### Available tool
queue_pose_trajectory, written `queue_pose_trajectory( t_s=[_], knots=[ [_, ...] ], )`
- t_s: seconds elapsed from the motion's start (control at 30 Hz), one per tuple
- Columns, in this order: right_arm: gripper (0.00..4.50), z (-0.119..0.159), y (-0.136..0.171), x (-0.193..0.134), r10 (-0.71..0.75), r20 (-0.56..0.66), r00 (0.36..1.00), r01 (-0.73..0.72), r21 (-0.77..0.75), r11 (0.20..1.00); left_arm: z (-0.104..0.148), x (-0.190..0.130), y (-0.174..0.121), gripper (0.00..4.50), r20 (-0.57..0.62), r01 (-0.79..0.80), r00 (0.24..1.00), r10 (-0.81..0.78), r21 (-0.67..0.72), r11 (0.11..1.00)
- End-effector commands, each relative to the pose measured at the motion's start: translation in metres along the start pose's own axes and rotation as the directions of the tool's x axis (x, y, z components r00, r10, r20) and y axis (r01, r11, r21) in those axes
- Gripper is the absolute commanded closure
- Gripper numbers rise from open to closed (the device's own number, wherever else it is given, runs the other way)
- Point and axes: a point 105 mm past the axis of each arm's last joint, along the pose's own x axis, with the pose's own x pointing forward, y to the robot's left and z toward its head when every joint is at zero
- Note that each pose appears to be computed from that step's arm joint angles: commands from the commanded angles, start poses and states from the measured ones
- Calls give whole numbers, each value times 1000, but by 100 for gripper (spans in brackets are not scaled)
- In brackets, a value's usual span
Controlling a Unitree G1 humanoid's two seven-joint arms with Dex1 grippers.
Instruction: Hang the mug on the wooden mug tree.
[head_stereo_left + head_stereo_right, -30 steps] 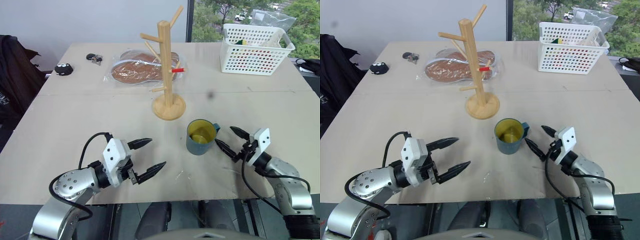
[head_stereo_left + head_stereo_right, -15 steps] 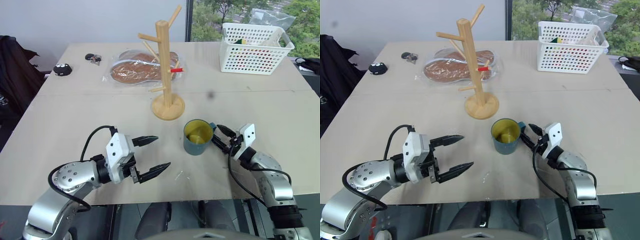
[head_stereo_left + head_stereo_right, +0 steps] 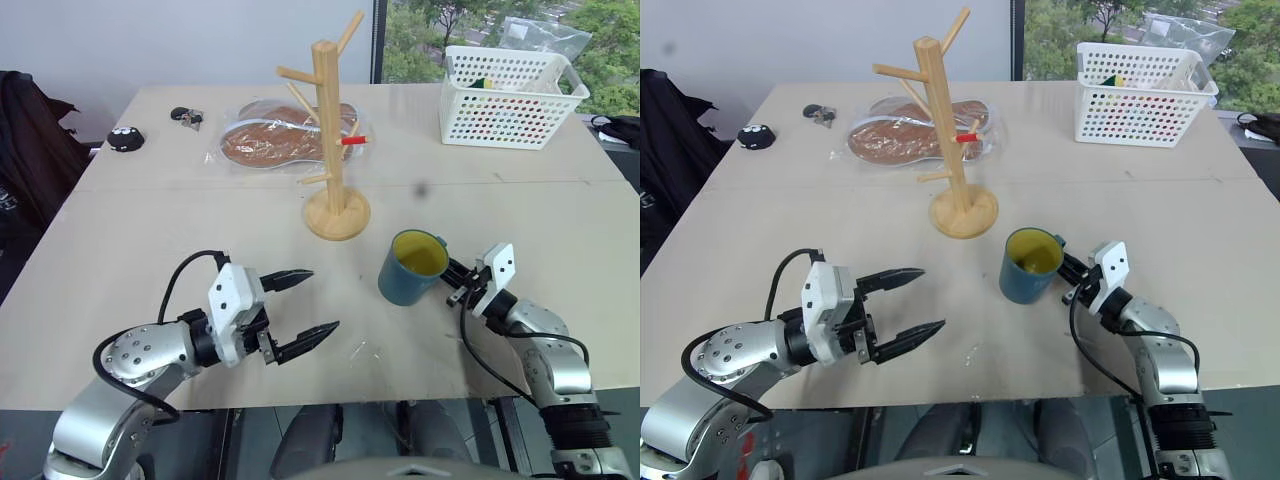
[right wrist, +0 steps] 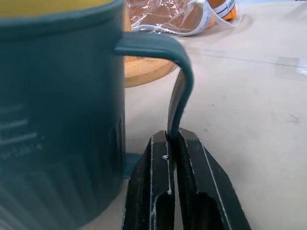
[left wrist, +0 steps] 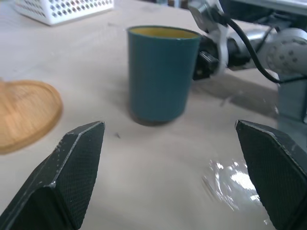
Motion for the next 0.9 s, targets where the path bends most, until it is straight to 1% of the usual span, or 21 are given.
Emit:
queue_pose_trajectory(
  t_s=[0.03,0.13,0.2,0.27,0.33,0.43,0.57,0.63,0.8,0.9],
  knots=[
    [444,29,-8,-3,23,58,998,-19,-76,997,14,1,-7,0,54,11,998,-13,35,999],
    [444,41,-13,-4,90,1,996,-90,-113,989,20,1,-7,0,102,1,995,-4,36,999],
    [444,54,-16,-1,146,-44,988,-151,-150,977,28,1,-6,0,159,-24,987,15,51,998],
    [444,72,-18,4,188,-58,981,-195,-193,962,36,-1,-1,0,228,-77,972,61,59,995],
    [444,98,-20,14,235,-52,971,-240,-255,937,43,-3,8,0,296,-147,947,123,62,987],
    [444,133,-17,30,341,-82,937,-344,-395,852,61,-7,26,0,425,-288,870,250,28,957],
    [444,165,-18,53,418,-119,901,-414,-527,742,79,-7,45,0,509,-454,779,367,52,890],
    [444,177,-20,64,442,-146,885,-437,-590,679,85,-7,50,0,551,-519,720,422,24,855],
    [444,193,-24,84,475,-237,847,-493,-683,539,87,2,41,0,578,-554,675,459,-15,832],
    [444,199,-22,91,494,-272,826,-519,-709,477,82,1,40,0,573,-579,654,493,-40,814]
  ],
)
